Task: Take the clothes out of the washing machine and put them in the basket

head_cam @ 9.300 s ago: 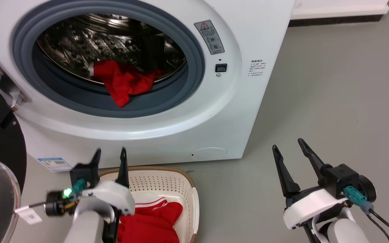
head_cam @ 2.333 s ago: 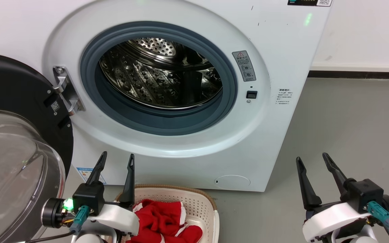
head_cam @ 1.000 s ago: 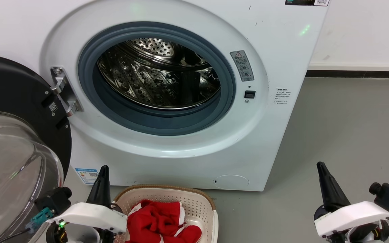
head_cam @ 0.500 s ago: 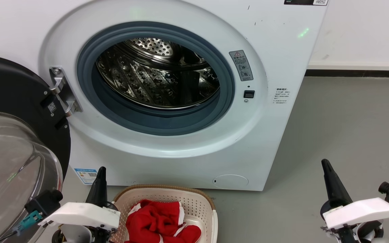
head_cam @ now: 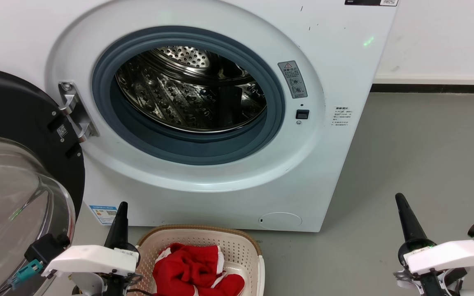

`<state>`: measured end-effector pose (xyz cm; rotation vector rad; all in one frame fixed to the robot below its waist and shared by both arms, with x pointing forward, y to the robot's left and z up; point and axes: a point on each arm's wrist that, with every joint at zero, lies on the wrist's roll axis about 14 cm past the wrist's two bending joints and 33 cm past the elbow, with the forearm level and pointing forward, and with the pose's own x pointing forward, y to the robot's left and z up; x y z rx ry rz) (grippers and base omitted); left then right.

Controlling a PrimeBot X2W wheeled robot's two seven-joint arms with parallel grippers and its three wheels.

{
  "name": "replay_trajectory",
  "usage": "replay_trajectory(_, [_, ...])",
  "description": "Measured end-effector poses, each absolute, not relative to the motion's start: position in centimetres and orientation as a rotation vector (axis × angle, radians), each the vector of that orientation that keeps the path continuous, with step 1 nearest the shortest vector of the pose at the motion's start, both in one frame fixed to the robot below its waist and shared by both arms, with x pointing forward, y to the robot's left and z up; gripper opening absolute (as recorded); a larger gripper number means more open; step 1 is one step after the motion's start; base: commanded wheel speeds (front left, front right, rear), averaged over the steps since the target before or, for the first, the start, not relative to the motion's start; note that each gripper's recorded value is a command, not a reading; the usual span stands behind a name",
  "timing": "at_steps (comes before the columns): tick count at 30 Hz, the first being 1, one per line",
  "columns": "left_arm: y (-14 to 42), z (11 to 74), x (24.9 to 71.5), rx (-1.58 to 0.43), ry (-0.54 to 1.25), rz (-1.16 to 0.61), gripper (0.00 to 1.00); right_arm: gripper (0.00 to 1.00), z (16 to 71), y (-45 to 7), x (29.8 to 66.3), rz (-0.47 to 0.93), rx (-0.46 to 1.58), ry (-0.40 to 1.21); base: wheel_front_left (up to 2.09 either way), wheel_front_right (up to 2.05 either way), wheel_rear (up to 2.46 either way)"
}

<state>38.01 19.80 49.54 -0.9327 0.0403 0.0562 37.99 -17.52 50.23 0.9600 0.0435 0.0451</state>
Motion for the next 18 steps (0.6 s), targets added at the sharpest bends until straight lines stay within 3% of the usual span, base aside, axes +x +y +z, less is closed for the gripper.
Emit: replay_trajectory(18, [19.89, 49.60, 38.19, -1.139, 0.040, 0.051, 0.00, 0.00, 50.11, -18.28, 38.19, 0.020, 1.155, 0.044, 0.00, 0.00, 0.00])
